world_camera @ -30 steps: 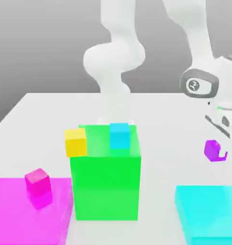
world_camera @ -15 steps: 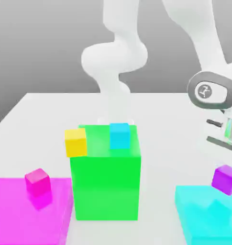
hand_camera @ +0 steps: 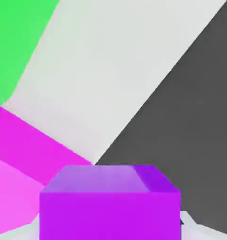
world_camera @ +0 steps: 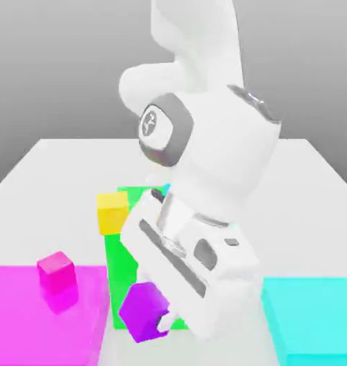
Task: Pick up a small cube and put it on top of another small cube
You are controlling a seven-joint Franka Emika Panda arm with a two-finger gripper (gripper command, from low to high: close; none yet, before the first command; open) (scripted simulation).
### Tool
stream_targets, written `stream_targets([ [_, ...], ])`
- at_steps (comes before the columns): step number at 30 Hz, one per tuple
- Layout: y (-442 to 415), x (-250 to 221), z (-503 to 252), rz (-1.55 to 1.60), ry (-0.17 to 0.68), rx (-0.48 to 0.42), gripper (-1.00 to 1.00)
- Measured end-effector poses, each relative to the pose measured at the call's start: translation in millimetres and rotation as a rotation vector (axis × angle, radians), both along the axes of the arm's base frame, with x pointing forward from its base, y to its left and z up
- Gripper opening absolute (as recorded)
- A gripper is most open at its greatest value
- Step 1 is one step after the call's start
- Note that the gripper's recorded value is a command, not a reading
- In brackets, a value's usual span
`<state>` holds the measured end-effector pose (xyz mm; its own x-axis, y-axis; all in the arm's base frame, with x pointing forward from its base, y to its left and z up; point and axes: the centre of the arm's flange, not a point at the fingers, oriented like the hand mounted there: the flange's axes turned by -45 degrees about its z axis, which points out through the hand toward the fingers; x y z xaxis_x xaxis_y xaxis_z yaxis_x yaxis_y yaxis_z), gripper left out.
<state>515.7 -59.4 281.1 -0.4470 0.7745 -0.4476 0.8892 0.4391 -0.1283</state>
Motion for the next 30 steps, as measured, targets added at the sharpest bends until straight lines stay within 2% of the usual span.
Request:
stream_targets([
  [4, -127, -36, 32, -0.309, -0.032, -0.021, -1.00],
  [6, -154, -54, 44, -0.431, -0.060, 0.002, -1.00],
  [13, -140, -88, 58, -0.746, -0.169, 0.230, -1.00],
  [18, -131, -113, 50, -0.988, -0.188, 0.426, -1.00],
  [21, -142, -129, 33, -1.098, -0.177, 0.476, -1.00],
  [26, -143, -131, -12, -1.115, -0.174, 0.487, -1.00],
  [27, -144, -132, -22, -1.117, -0.176, 0.483, 1.00],
  [30, -144, -132, -22, -1.117, -0.176, 0.483, 1.00],
])
